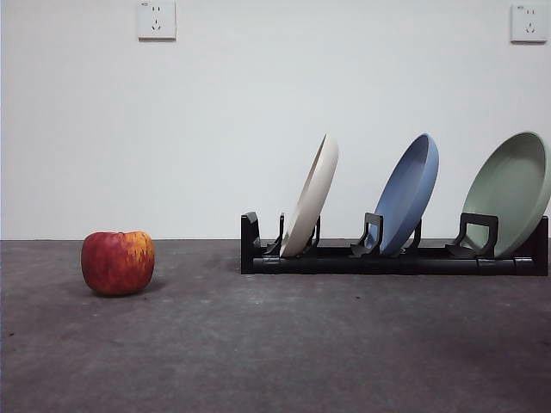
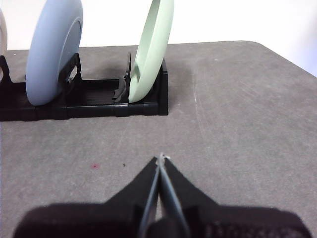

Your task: Take the yellow plate from the plate rack,put the plate on the table,take the apple from the table,put the apple in the plate

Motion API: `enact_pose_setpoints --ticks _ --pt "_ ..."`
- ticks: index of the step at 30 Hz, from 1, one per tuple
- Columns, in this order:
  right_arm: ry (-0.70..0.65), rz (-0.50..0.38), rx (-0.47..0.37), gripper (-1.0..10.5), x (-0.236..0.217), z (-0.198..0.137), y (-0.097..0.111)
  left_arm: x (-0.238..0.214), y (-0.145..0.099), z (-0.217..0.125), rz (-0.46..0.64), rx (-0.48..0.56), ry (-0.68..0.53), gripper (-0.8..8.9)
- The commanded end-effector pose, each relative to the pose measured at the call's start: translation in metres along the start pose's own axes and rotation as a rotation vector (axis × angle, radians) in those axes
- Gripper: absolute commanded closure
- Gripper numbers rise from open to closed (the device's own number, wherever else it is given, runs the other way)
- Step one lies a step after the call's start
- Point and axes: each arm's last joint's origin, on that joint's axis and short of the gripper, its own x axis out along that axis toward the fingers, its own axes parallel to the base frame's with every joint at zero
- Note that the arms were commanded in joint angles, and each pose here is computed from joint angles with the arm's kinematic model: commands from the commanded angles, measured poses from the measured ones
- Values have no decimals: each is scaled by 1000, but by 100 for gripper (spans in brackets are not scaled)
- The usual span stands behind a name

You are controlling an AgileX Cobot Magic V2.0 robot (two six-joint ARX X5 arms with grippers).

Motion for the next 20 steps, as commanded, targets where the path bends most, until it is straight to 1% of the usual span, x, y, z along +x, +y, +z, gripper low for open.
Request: enact_pose_setpoints --ticks 1,3,6,8,14,17,20 --pt "2 8 53 946 1 -2 0 1 0 -3 -7 -9 3 817" --pt "-7 24 87 948 1 -1 1 1 0 -2 -21 -16 2 818" --pt "-9 55 162 957 -1 3 1 0 -1 2 -33 -34 -7 820" --pt "-10 60 187 958 -3 9 2 -2 -2 6 -56 -49 -16 820" --pt "-54 81 208 958 -12 38 2 -9 -5 28 -125 -97 -47 820" --pt "-58 131 226 958 -14 55 3 -13 -7 42 -134 -123 -31 820" --pt "-55 178 234 958 -16 74 4 -18 -9 59 -180 -125 -5 820"
